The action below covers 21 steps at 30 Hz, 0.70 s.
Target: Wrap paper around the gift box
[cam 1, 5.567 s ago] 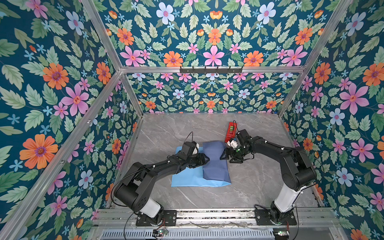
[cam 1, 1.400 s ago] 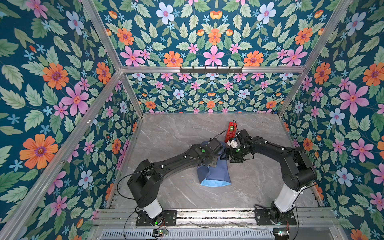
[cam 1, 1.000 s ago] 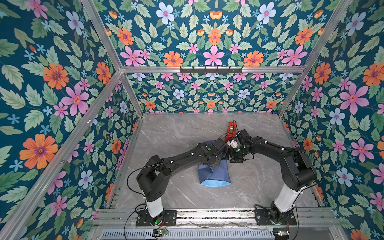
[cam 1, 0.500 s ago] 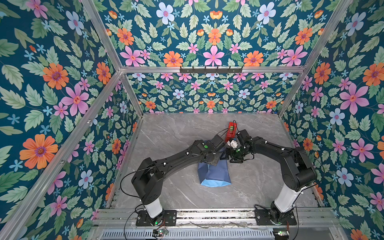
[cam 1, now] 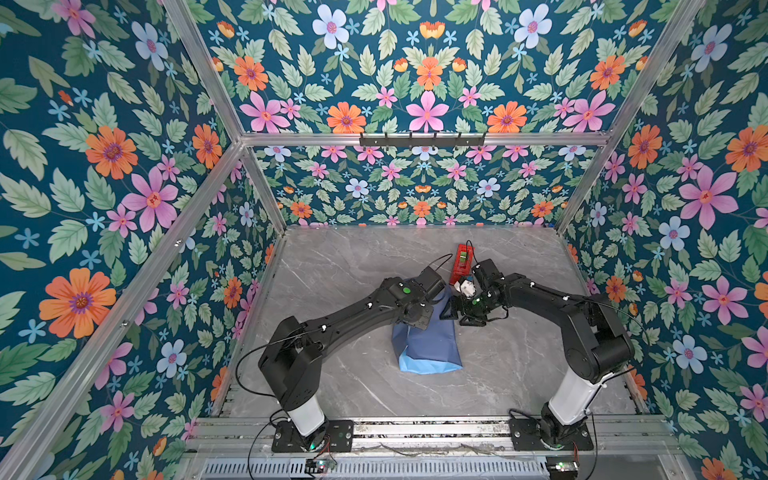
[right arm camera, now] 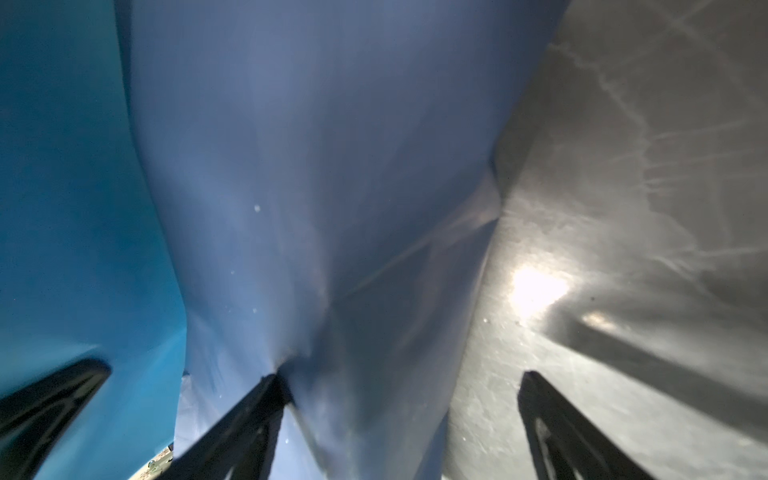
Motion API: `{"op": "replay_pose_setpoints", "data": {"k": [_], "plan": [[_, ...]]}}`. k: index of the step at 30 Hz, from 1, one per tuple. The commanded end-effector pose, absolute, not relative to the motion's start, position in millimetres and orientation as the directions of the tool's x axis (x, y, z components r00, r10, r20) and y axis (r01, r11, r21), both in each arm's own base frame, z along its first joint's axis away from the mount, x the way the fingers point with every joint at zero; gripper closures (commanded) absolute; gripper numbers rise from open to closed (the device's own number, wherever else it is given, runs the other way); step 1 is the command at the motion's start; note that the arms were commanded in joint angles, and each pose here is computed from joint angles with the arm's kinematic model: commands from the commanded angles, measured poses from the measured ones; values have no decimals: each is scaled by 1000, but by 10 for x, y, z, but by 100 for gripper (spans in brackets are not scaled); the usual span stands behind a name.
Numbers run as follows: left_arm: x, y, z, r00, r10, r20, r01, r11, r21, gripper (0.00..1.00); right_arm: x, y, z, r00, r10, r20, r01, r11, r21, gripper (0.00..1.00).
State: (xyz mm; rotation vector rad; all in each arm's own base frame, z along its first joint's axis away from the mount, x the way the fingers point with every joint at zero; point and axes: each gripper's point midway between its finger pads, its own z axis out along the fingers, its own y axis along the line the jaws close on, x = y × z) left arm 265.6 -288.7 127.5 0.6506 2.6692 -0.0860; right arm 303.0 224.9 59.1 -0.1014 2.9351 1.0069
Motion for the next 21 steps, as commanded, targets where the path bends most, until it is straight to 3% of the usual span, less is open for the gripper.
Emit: {"op": "replay_pose_setpoints", "data": {"k": [1,6,21], "plan": [[2678,-2898,1260,-804,466,-369,480,875,58,100,2945,1972,348,-1000,-20,-14,-24,887,460,12],[2679,-2908,1166,-800,513,-312,513,854,90,100,2958,1976,360,-1000,-20,-17,-26,887,461,12],[2508,-3048,985,-795,551,-254,572,820,-10,100,2961,1973,373,-1000,-20,-19,-26,888,459,12]]}}
